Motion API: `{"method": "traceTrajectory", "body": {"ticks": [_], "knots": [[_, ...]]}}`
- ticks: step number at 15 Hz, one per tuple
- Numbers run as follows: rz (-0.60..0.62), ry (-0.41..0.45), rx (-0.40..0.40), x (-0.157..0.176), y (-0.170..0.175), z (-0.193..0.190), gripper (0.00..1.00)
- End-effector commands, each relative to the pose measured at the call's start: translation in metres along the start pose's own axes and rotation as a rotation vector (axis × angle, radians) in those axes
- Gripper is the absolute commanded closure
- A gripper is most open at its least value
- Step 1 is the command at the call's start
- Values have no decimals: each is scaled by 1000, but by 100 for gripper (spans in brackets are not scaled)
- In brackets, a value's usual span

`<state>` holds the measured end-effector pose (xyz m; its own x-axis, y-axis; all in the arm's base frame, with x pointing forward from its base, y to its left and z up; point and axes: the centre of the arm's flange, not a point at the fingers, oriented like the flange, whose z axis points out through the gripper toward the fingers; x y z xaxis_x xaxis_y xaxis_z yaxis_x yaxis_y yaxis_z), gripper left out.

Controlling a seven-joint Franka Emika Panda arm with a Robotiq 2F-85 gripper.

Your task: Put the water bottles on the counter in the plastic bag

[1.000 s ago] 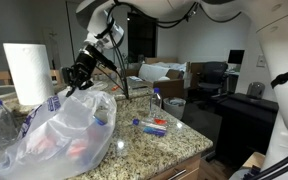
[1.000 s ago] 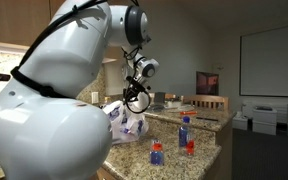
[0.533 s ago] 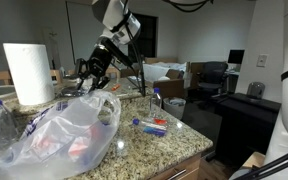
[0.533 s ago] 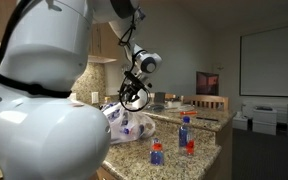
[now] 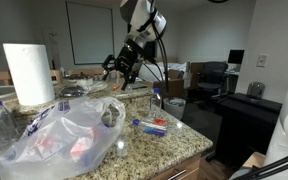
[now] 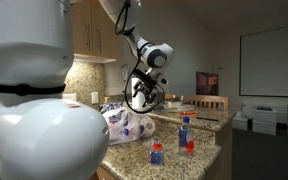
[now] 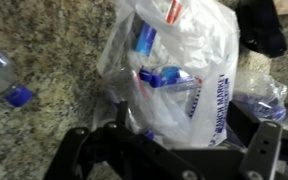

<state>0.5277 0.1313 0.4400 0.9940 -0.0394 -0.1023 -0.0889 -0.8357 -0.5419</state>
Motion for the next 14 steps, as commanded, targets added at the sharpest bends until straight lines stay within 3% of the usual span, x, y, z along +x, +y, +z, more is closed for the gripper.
{"method": "traceTrajectory", "body": {"ticks": [1, 5, 8, 11, 14], "knots": [[96, 84, -155, -21, 32, 13, 0], [223, 200, -277, -15, 67, 22, 0], [311, 237, -333, -20, 66, -15, 0], [338, 280, -330, -26, 56, -60, 0], [406, 280, -372, -39, 42, -104, 0]]}}
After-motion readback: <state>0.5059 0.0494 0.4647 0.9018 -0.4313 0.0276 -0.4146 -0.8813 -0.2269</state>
